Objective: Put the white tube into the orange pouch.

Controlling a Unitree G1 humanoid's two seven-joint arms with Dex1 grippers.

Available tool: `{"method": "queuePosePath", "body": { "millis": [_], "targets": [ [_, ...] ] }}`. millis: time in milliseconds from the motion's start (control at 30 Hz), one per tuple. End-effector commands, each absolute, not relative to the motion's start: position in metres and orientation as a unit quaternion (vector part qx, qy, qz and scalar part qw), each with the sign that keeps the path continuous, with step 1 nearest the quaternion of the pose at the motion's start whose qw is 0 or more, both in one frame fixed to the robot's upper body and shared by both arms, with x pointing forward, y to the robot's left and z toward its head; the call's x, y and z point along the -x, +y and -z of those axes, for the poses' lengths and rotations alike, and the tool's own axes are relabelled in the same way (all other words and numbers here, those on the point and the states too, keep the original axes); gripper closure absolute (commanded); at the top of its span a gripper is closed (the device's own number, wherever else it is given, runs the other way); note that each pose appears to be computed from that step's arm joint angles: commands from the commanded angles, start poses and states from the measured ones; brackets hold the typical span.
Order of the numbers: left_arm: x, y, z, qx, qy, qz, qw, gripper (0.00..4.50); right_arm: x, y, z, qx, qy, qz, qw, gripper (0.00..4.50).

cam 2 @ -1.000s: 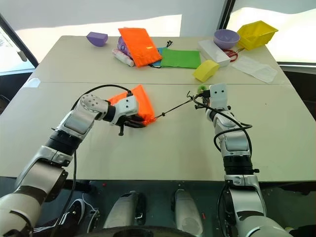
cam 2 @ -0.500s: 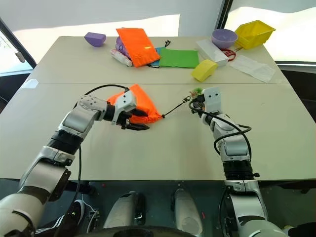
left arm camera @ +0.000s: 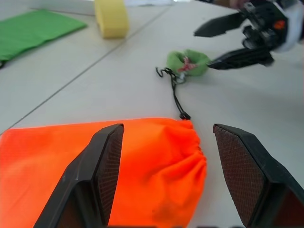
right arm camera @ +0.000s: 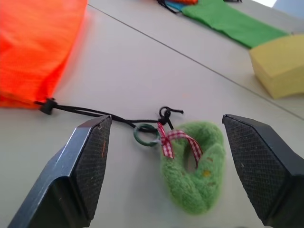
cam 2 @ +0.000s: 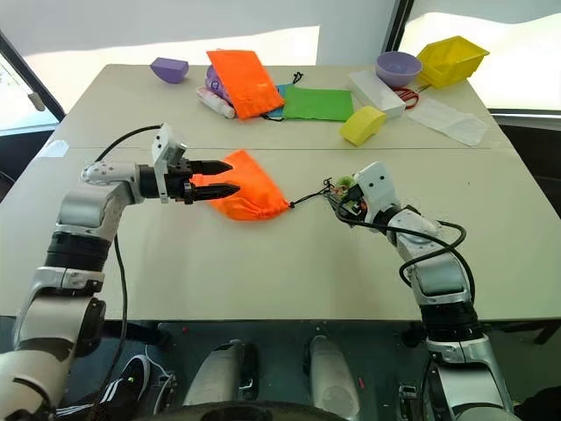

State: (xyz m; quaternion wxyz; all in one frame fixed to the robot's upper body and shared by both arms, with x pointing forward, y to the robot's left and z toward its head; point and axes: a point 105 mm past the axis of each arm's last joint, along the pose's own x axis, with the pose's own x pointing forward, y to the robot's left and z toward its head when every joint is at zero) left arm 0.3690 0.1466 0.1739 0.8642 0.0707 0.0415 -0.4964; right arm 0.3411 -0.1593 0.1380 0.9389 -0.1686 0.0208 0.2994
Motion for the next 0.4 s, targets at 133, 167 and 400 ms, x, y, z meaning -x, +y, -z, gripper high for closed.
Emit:
{"method": "queuePosePath", "body": {
  "millis": [133,167,400],
  "targets": [
    [-0.344,0.191,-0.162,-0.078,0.009,0.37,0.926,1.28,-0.285,-0.149,-0.149,0.168,-0.007,-0.425,0.889,0.62],
    [-0.339,0.194,-0.157,-0.081,0.015,0.361,0.929,1.28,-0.281,-0.15,-0.147,0.17,-0.004,-0.433,0.885,0.62],
    [-0.307,0.233,-0.134,-0.075,0.022,0.292,0.953,1.28,-0.271,-0.165,-0.134,0.196,0.017,-0.446,0.873,0.62]
  ]
}}
